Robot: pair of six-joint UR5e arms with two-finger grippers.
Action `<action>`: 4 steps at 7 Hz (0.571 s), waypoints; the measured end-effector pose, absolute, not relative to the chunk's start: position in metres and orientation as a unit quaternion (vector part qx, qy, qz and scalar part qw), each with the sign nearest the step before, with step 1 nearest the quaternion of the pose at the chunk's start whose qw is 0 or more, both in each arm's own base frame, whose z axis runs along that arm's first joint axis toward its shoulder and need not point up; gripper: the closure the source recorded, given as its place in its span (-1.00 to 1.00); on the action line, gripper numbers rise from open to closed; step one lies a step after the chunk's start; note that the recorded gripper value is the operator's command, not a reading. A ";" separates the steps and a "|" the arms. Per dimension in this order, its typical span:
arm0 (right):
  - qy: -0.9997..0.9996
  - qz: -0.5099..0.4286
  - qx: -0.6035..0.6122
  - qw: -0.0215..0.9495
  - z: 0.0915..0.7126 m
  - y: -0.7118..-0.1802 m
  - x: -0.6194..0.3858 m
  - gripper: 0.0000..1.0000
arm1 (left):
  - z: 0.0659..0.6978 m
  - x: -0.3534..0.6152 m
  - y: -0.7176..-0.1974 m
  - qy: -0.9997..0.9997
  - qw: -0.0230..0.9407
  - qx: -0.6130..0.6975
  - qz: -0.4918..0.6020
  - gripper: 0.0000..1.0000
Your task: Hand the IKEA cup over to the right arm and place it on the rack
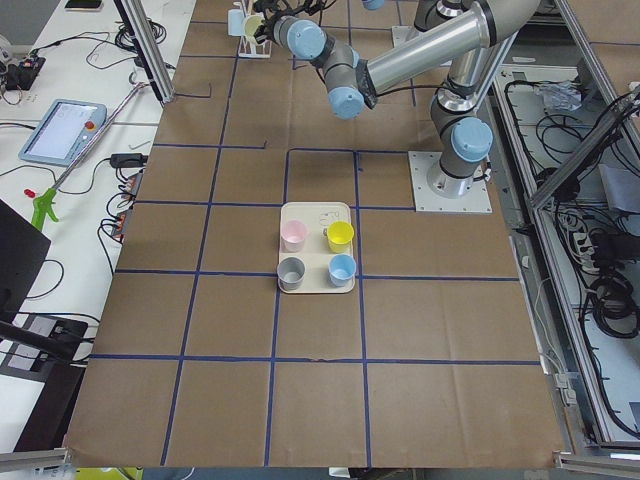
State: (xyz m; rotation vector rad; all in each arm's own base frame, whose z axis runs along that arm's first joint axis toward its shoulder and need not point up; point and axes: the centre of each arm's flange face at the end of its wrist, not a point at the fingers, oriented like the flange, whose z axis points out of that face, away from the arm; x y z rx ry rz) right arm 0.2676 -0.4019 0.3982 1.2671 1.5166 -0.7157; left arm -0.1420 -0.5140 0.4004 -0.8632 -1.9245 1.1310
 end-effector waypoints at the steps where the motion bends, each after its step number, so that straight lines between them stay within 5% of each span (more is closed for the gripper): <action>1: 0.630 -0.269 0.527 0.503 0.395 -0.402 0.272 -1.00 | 0.378 -0.147 -0.491 -0.732 0.368 -0.345 0.458 0.92; 4: 0.656 -0.211 0.525 0.499 0.386 -0.403 0.285 -1.00 | 0.357 -0.158 -0.447 -0.707 0.382 -0.341 0.487 0.89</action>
